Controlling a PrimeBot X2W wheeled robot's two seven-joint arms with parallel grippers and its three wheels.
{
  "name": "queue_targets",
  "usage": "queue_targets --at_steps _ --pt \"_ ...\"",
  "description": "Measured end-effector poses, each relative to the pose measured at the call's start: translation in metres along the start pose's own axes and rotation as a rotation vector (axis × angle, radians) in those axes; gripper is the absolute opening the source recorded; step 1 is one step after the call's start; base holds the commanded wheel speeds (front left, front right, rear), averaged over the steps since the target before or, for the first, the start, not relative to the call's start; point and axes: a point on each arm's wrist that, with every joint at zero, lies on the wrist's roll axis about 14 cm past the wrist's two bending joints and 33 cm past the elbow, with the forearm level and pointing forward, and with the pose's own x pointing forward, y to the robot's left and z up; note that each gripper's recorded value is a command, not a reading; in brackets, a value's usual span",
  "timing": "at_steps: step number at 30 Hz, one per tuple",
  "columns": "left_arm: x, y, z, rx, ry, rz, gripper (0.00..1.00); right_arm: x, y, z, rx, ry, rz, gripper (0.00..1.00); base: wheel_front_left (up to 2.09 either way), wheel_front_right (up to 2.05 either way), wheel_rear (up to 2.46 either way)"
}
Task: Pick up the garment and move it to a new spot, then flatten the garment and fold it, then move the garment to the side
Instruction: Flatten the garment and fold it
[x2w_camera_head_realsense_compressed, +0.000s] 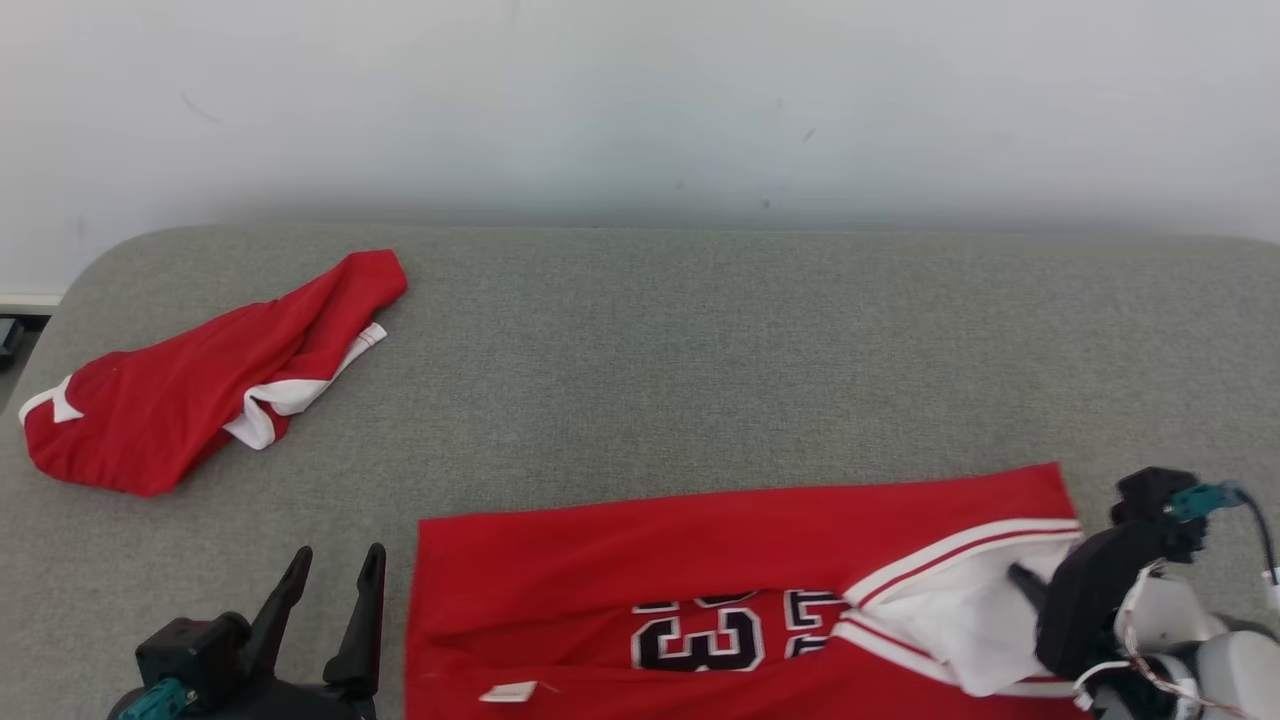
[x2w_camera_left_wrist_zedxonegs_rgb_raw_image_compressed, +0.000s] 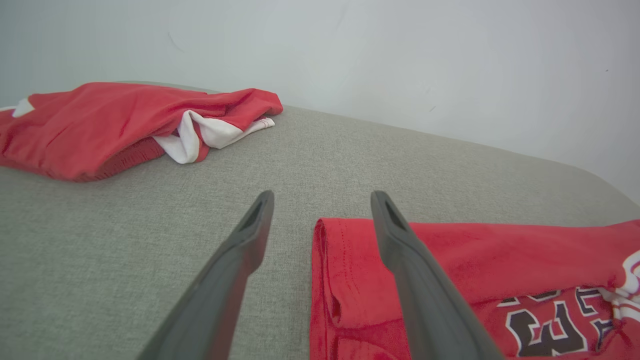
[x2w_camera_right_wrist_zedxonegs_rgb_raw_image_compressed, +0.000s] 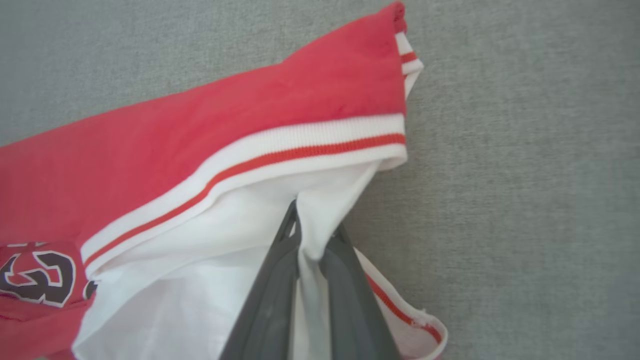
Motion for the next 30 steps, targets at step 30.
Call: queue_targets --at_steps 30 --pt "0.000 -0.009 -0.002 0.008 0.011 -0.031 1.00 -0.068 -0.084 0.073 -0.106 -0.145 -0.370 0.00 0.00 0.00 0.00"
